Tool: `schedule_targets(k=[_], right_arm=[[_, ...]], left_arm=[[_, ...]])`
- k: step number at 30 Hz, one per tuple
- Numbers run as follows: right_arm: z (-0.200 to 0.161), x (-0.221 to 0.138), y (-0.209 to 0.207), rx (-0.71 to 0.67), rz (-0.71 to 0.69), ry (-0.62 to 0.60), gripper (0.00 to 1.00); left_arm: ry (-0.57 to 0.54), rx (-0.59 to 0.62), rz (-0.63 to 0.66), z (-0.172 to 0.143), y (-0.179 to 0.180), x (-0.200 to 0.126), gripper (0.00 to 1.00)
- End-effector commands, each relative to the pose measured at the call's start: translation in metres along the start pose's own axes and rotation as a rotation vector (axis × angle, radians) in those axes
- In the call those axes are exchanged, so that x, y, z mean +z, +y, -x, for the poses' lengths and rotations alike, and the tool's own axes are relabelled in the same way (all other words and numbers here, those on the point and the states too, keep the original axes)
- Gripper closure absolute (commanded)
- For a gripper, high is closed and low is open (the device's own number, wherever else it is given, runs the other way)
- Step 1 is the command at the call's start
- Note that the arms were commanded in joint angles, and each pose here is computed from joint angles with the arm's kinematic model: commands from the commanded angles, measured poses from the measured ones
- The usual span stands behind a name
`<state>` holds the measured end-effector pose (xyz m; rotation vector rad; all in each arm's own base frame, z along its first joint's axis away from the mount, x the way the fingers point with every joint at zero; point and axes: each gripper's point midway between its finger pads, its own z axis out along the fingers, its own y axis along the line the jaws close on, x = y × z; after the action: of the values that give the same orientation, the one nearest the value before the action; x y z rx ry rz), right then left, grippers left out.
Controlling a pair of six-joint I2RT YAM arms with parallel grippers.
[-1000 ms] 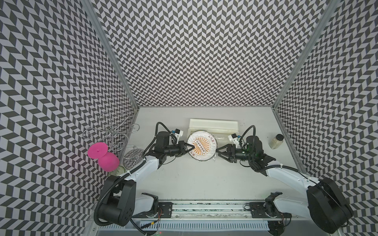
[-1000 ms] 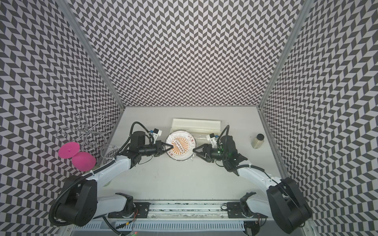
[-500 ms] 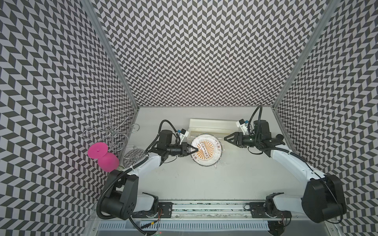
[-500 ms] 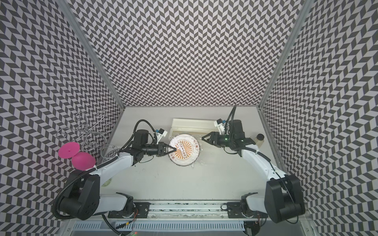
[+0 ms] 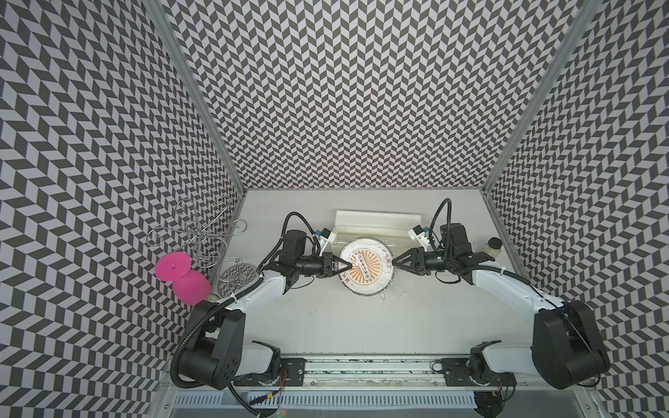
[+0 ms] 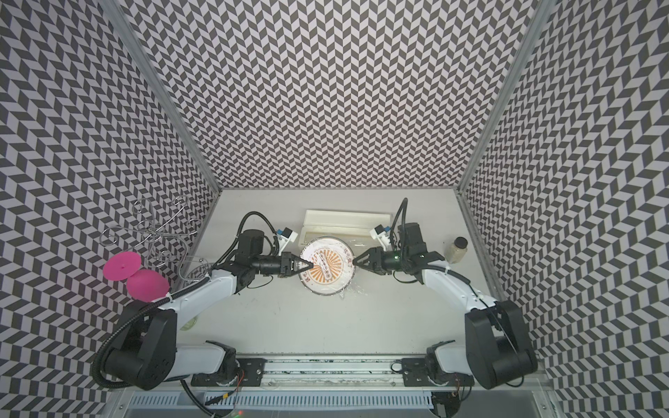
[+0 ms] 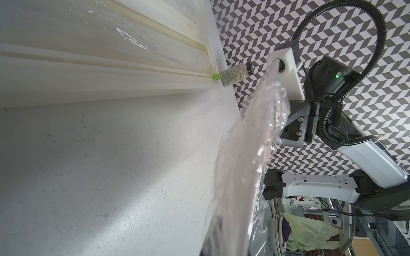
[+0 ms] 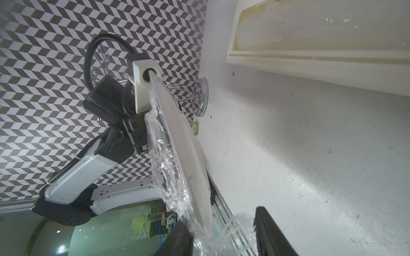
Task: Wrap the plate with plastic wrap
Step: Cover the plate with plastic wrap.
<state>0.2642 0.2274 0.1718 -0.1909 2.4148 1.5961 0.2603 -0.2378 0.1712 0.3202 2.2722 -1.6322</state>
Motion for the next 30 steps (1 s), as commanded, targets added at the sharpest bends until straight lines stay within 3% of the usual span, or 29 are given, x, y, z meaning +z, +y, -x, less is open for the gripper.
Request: schedule_targets(k=[1,7,16,30], right_arm=[[0.006,-0.006,0.028,-0.100,0.092,-0.033,0.62],[0.013,-0.014,0.031,-0.113,0.086,-0.076,0.79],[0.034,-0.023,0.037,-0.151,0.065,-0.154,0.92],[0.039,0.001,-0.024,-0.081,-0.031,-0.138,0.97]], left_arm=[[-0.005,0.063,-0.052,0.002,-0.016,-0.002,1.00],[-0.003,0.048,-0.043,-0.003,-0.011,-0.002,1.00],[0.026,0.026,-0.034,-0.016,-0.007,-0.001,1.00],[0.028,0.108,-0.179,-0.020,-0.053,-0.006,1.00]])
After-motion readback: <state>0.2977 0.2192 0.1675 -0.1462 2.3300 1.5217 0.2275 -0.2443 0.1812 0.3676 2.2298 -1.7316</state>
